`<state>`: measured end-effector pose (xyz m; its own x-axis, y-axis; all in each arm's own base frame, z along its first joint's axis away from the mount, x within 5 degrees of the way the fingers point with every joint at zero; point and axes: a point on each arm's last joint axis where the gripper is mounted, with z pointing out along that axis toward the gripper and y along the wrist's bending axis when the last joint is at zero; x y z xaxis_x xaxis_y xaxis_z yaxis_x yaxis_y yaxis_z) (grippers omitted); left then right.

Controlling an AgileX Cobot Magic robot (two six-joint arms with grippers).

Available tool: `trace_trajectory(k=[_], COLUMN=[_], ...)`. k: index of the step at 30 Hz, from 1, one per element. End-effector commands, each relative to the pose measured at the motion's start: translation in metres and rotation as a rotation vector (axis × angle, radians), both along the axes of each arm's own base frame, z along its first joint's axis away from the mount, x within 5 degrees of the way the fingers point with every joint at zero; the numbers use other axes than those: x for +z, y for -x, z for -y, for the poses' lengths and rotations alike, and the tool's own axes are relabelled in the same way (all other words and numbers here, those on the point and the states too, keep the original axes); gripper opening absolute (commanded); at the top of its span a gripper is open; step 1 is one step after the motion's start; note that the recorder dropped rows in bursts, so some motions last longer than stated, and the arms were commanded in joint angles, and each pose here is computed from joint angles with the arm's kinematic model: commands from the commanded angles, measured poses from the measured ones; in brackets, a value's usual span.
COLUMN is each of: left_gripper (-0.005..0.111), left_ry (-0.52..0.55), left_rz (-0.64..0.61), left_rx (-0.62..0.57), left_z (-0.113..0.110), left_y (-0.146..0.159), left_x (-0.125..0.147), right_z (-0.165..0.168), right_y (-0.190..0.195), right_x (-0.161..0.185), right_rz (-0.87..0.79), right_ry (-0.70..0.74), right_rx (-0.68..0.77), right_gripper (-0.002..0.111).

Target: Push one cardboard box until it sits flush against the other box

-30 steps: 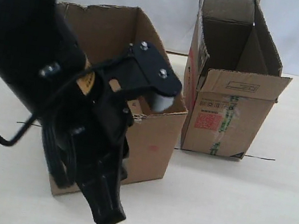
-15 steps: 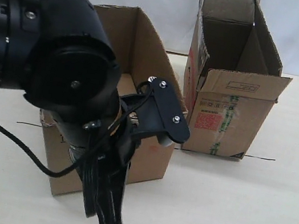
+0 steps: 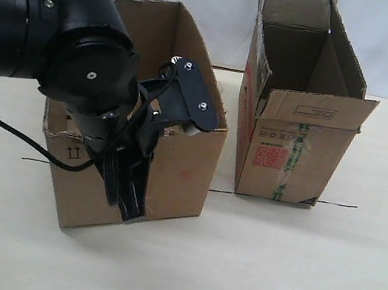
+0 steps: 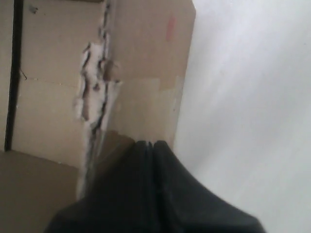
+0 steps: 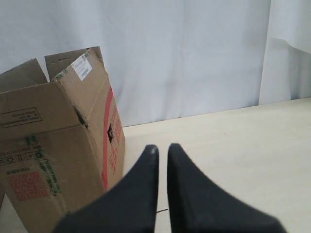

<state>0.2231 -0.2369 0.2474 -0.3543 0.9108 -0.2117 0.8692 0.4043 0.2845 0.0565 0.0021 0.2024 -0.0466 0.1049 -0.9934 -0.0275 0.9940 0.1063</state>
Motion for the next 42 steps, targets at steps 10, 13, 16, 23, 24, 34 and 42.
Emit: trace_trajectory(k=[10,13,16,23,24,34,42], left_gripper=[0.0,0.0,0.0,0.0,0.0,0.0,0.0], left_ry=[0.085,0.088,0.079,0.118,0.124,0.185,0.594], left_rz=[0.109,0.14,0.164,0.195,0.196,0.223,0.494], left_rx=[0.035,0.019,0.002,0.048,0.058,0.075,0.432], left_z=[-0.012,-0.012,-0.012,-0.019,-0.021,-0.021,-0.109], left_y=[-0.042,-0.046,-0.048,-0.058,-0.06,-0.045,-0.006], left_x=[-0.006,-0.006,-0.005,-0.003,-0.003,0.023,0.144], right_z=[0.0,0.0,0.0,0.0,0.0,0.0,0.0], right_y=[0.0,0.0,0.0,0.0,0.0,0.0,0.0], right_x=[-0.001,-0.001,-0.001,-0.001,-0.001,-0.001,-0.001], right_rz=[0.0,0.0,0.0,0.0,0.0,0.0,0.0], right_ry=[0.007,0.007,0.007,0.007,0.007,0.007,0.007], right_rx=[0.002,0.002,0.002,0.002,0.002,0.002,0.002], right_gripper=[0.005,0.005,0.005,0.005,0.005,0.005,0.005])
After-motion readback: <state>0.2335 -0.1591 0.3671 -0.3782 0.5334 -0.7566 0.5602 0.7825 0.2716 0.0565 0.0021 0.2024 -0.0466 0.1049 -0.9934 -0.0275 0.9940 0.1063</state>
